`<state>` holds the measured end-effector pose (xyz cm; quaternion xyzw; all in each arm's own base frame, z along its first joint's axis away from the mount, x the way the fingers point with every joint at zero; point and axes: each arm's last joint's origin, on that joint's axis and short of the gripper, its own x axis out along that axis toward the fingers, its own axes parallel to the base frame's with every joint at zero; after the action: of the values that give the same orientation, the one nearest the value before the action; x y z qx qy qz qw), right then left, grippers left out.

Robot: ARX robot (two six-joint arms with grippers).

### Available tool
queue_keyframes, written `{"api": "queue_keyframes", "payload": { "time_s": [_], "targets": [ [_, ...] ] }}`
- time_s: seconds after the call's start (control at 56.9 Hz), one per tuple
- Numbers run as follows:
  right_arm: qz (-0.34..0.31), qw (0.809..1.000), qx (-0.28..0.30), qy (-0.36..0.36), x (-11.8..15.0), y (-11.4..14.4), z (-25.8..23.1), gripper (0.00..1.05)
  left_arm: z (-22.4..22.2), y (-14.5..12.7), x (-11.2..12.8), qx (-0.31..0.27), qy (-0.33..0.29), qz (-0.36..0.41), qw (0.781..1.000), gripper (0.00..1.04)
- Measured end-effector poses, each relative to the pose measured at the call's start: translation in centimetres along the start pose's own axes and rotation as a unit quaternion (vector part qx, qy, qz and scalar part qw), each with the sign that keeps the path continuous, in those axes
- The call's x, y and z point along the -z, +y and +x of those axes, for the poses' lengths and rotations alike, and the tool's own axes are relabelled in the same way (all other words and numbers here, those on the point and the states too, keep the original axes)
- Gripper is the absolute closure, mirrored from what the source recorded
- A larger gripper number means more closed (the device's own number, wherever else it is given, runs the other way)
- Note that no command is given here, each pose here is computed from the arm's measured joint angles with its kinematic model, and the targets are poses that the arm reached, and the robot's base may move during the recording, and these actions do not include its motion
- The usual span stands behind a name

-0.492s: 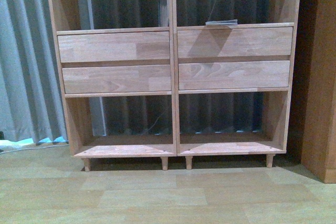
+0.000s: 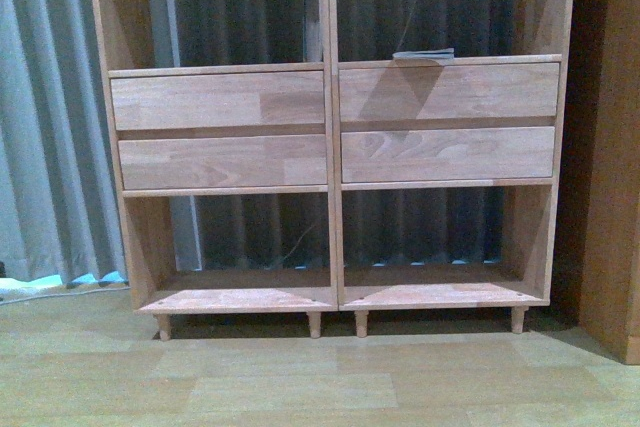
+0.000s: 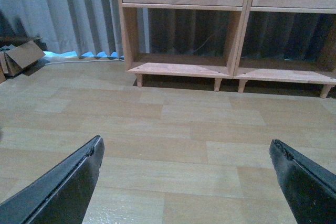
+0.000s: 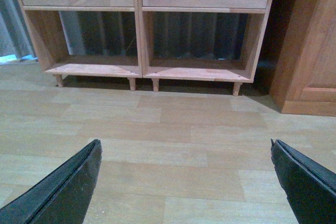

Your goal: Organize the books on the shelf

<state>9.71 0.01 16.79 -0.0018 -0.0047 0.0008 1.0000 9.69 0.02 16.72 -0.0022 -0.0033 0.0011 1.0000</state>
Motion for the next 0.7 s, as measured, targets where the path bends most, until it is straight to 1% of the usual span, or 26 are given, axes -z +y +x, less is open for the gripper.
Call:
{"api": "queue_keyframes", "payload": {
  "time_s": [0.703],
  "targets": [
    [0.000,1.000,0.000,0.000,0.00,0.00,0.00,0.07,0.00,0.00,0.00,0.000,0.000,0.000,1.000,0.07]
  ]
}}
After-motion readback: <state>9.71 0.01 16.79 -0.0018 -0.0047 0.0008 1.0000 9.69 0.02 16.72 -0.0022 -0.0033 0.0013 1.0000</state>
